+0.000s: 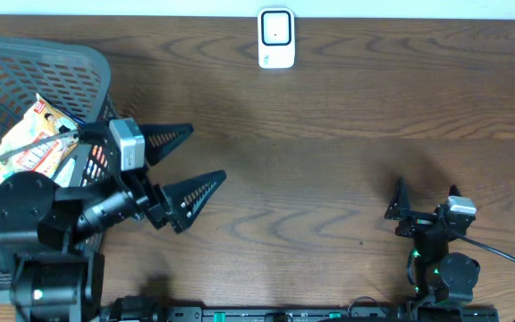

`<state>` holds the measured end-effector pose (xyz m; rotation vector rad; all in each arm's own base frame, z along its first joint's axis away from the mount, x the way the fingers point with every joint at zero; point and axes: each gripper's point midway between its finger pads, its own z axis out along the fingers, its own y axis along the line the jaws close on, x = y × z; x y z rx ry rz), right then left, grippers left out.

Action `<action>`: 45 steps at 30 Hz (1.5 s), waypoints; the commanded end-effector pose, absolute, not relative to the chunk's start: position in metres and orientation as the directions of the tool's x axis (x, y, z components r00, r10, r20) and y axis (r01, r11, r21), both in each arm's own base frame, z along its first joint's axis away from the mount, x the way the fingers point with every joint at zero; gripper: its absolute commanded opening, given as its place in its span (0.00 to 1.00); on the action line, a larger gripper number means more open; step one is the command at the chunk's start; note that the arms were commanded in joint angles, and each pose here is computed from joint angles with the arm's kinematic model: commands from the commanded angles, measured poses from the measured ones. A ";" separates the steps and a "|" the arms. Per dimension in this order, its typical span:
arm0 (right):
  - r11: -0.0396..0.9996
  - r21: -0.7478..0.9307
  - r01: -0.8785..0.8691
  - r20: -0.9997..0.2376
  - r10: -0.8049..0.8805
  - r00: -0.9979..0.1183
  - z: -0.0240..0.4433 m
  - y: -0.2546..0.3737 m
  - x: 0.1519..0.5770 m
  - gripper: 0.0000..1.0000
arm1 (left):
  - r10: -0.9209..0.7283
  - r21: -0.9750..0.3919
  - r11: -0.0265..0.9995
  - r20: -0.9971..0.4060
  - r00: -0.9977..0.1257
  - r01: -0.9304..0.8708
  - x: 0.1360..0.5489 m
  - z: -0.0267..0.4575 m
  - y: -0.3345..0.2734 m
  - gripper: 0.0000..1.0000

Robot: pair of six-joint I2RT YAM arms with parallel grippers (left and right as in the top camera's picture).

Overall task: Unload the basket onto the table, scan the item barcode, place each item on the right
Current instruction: 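Move the left gripper into the basket toward the green wipe pack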

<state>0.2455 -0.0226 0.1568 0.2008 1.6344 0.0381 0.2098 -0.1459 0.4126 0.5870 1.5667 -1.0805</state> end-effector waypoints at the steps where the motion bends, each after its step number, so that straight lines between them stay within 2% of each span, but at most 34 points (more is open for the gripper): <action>1: 0.985 0.139 0.106 -0.988 0.146 -0.059 0.157 -0.023 0.245 0.99 | -0.196 -0.367 0.390 -0.929 -0.314 0.844 0.206 0.428 -0.151 0.98; 5: 0.985 0.139 0.106 -0.988 0.146 -0.059 0.157 -0.023 0.245 0.99 | -0.232 -0.369 0.394 -0.926 -0.297 0.842 0.221 0.443 -0.146 0.98; 9: 0.985 0.139 0.106 -0.988 0.146 -0.059 0.157 -0.023 0.245 0.99 | -0.288 -0.435 0.456 -0.898 -0.333 0.777 0.256 0.452 -0.120 0.98; 12: 0.985 0.139 0.106 -0.988 0.146 -0.059 0.157 -0.023 0.245 0.99 | -0.356 -0.492 0.525 -0.868 -0.346 0.694 0.293 0.465 -0.079 0.98; 19: 0.985 0.139 0.106 -0.988 0.146 -0.059 0.157 -0.023 0.245 0.99 | -0.549 -0.652 0.583 -0.756 -0.356 0.486 0.339 0.478 0.013 0.98; 22: 0.985 0.139 0.106 -0.988 0.146 -0.059 0.157 -0.023 0.245 0.99 | -0.670 -0.761 0.562 -0.648 -0.361 0.323 0.355 0.454 0.062 0.98; 24: 0.985 0.139 0.106 -0.988 0.146 -0.059 0.157 -0.023 0.245 0.99 | -0.792 -0.867 0.489 -0.488 -0.366 0.097 0.364 0.410 0.102 0.98; 26: 0.985 0.139 0.106 -0.988 0.146 -0.059 0.157 -0.023 0.245 0.99 | -0.862 -0.896 0.432 -0.377 -0.340 -0.102 0.362 0.368 0.128 0.98; 29: 0.985 0.139 0.106 -0.988 0.146 -0.059 0.157 -0.023 0.245 0.99 | -0.943 -0.810 0.326 -0.239 -0.234 -0.488 0.340 0.290 0.163 0.98; 31: 0.985 0.139 0.106 -0.988 0.146 -0.059 0.157 -0.023 0.245 0.99 | -0.961 -0.671 0.273 -0.226 -0.161 -0.689 0.315 0.251 0.179 0.98; 33: 0.985 0.139 0.106 -0.988 0.146 -0.059 0.157 -0.023 0.245 0.99 | -0.955 -0.539 0.263 -0.265 -0.135 -0.800 0.297 0.228 0.192 0.98; 37: 0.985 0.139 0.106 -0.988 0.146 -0.059 0.157 -0.023 0.245 0.99 | -0.928 -0.441 0.345 -0.291 -0.232 -0.828 0.296 0.209 0.188 0.98; 45: 0.985 0.139 0.106 -0.988 0.146 -0.059 0.157 -0.023 0.245 0.99 | -0.941 -0.244 0.334 -0.151 -0.304 -0.910 0.289 0.141 0.179 0.98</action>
